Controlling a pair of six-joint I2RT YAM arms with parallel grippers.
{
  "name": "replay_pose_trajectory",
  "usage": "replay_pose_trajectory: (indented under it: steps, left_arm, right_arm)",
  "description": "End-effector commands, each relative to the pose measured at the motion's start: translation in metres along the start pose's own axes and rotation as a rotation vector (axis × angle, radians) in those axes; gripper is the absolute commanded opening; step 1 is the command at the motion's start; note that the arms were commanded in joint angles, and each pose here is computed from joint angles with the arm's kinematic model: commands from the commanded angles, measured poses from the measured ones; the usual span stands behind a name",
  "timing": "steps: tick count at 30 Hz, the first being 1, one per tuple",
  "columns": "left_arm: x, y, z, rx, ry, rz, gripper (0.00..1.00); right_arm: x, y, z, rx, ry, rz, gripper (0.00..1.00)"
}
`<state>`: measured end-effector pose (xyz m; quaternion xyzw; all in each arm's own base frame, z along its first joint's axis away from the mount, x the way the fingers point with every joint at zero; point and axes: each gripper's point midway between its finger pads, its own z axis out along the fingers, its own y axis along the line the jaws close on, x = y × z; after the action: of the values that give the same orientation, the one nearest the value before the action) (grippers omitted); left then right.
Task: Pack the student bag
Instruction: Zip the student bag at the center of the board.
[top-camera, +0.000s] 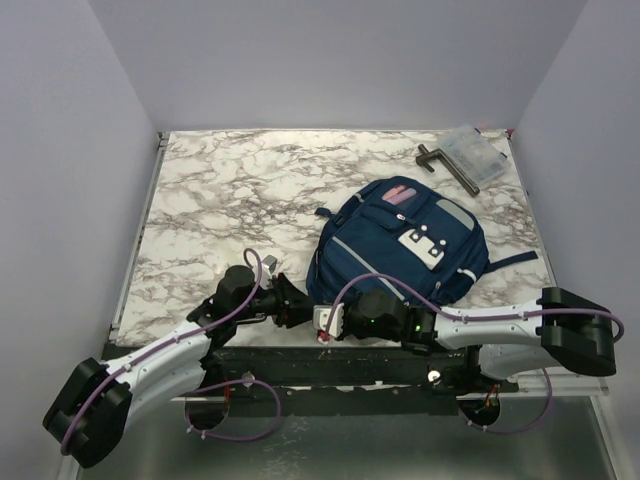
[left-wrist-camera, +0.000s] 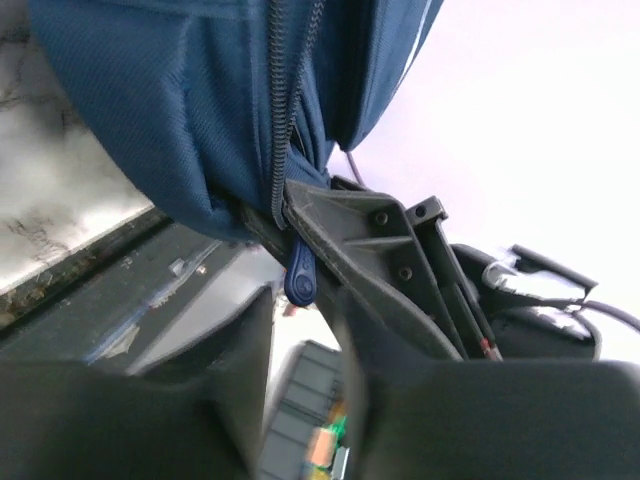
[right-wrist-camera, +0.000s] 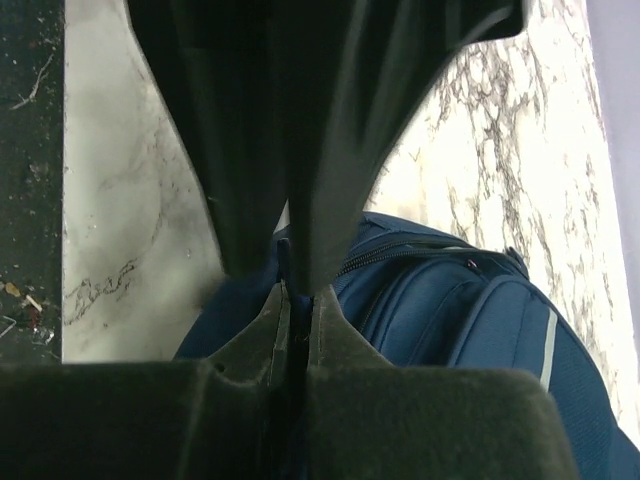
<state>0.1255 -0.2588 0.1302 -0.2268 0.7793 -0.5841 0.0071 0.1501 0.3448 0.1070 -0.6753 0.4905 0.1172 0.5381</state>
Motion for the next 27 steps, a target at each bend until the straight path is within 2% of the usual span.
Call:
replay_pose_trajectory:
  steps: [1,3,7,9,11,13,16,17,20,22,25,27]
  left_arm:
    - [0.001,-0.023,-0.003,0.079,-0.013,0.298,0.50]
    - [-0.008,-0.029,-0.004,0.077,-0.067,0.472,0.60]
    - [-0.015,-0.053,-0.018,0.103,-0.177,0.853,0.65]
    - [-0.009,-0.071,-0.029,0.158,-0.221,1.039,0.62]
    - [-0.005,-0.084,-0.040,0.204,-0.283,1.220,0.55]
    - [-0.003,-0.096,-0.054,0.244,-0.357,1.343,0.50]
    - [-0.001,-0.105,-0.071,0.274,-0.436,1.492,0.53]
    - [-0.001,-0.106,-0.075,0.273,-0.446,1.525,0.59]
    - [-0.001,-0.093,-0.074,0.178,-0.369,1.628,0.64]
    - [0.000,-0.078,-0.066,0.093,-0.233,1.666,0.68]
    - [0.005,-0.049,-0.056,-0.027,-0.025,1.719,0.66]
    - [0.013,-0.037,-0.049,-0.032,0.050,1.772,0.67]
  right_arm:
    - [-0.018,-0.004,-0.005,0.002,-0.058,0.049,0.01]
    - [-0.017,0.007,-0.007,-0.051,-0.065,0.066,0.01]
    - [-0.017,0.023,-0.011,-0.138,-0.081,0.113,0.00]
    - [-0.019,0.024,-0.014,-0.152,-0.092,0.147,0.01]
    - [-0.021,0.024,-0.016,-0.170,-0.112,0.189,0.01]
    - [-0.023,0.024,-0.018,-0.183,-0.132,0.218,0.00]
    - [-0.024,0.025,-0.018,-0.189,-0.141,0.239,0.01]
    - [-0.024,0.024,-0.018,-0.187,-0.147,0.243,0.00]
    - [-0.027,0.021,-0.019,-0.180,-0.165,0.256,0.00]
    - [-0.027,0.018,-0.020,-0.178,-0.168,0.259,0.00]
    - [-0.030,0.014,-0.021,-0.173,-0.184,0.265,0.00]
    - [-0.033,0.010,-0.022,-0.163,-0.201,0.277,0.00]
